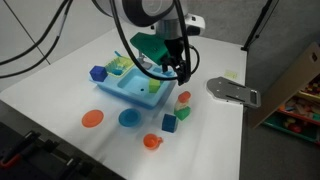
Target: Put the orange object on top of the light green block
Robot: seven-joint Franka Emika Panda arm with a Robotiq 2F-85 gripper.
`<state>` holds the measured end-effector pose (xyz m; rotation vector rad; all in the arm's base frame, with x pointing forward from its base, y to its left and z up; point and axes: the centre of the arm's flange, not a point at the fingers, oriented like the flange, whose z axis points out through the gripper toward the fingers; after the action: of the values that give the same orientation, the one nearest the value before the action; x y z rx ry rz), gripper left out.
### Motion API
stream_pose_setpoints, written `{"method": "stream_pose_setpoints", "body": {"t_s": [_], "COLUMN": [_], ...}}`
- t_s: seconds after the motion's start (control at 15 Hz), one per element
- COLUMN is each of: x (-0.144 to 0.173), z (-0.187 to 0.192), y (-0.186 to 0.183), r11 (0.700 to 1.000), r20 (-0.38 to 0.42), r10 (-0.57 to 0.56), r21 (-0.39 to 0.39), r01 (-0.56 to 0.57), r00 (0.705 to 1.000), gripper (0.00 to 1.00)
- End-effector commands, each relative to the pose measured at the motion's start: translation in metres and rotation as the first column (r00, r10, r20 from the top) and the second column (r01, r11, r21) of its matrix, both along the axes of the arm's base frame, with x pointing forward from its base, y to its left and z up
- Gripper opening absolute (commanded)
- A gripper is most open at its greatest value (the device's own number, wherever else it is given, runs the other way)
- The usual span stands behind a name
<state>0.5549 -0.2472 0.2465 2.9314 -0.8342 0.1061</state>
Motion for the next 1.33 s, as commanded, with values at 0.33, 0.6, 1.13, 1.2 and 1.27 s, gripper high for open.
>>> {"method": "stream_pose_setpoints", "body": {"t_s": [0.33, 0.6, 1.13, 1.2, 1.27], "x": [-0.005, -0.008, -0.002, -0.002, -0.002], "z": [-0.019, -0.031, -0.052, -0.054, -0.055], "y": [-0.055, -0.064, -0.07, -0.071, -0.072], "r11": [0.987, 0.977, 0.962, 0.961, 0.961], "r20": [0.055, 0.074, 0.091, 0.091, 0.089], "r10": [-0.16, -0.211, -0.268, -0.27, -0.272], "r21": [0.017, 0.054, 0.084, 0.083, 0.083], "r01": [0.159, 0.207, 0.261, 0.263, 0.265], "r00": [0.986, 0.975, 0.959, 0.959, 0.958], "gripper": [1.0, 1.0, 1.0, 1.0, 1.0]}}
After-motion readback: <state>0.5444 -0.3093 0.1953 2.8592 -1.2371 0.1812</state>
